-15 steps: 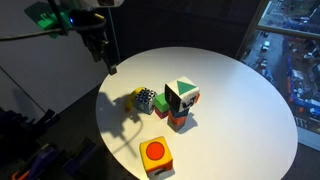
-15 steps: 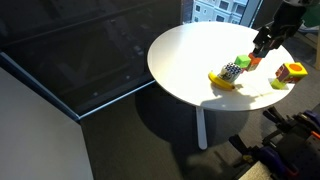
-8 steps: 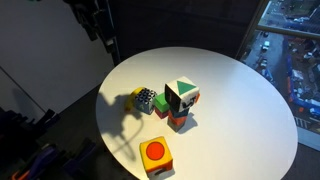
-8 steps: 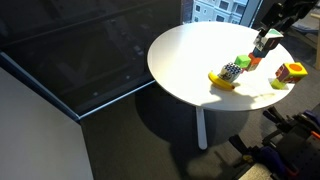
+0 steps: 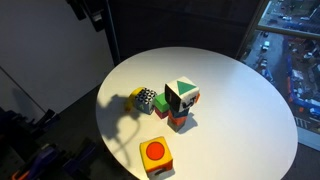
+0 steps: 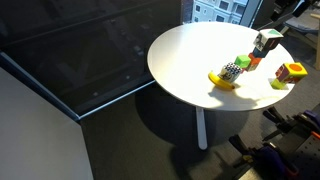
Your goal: Place the soft orange block on the light green block
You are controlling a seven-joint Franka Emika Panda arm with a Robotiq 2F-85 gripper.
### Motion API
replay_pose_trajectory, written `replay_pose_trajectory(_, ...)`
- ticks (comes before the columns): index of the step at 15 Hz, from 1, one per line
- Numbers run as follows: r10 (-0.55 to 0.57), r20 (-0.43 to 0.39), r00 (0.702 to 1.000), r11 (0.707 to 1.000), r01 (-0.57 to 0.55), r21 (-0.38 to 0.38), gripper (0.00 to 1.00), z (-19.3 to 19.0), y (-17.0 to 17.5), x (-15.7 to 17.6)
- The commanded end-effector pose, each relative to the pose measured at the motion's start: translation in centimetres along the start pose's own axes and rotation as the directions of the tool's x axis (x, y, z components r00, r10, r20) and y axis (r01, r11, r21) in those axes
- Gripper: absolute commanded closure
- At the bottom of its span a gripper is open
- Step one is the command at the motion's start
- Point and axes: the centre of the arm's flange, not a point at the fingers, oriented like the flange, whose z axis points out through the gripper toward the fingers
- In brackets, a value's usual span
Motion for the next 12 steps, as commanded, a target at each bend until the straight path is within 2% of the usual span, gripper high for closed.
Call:
replay_pose_trajectory(1,0.005,0.011,1.000,1.000,-0.005,-0.003,0.00,-3.3,0.2,-1.8)
replay_pose_trajectory(12,-0.034,0.117,0.993,0.999,0.038,-0.037,0.00,-6.1,1.7,-5.6)
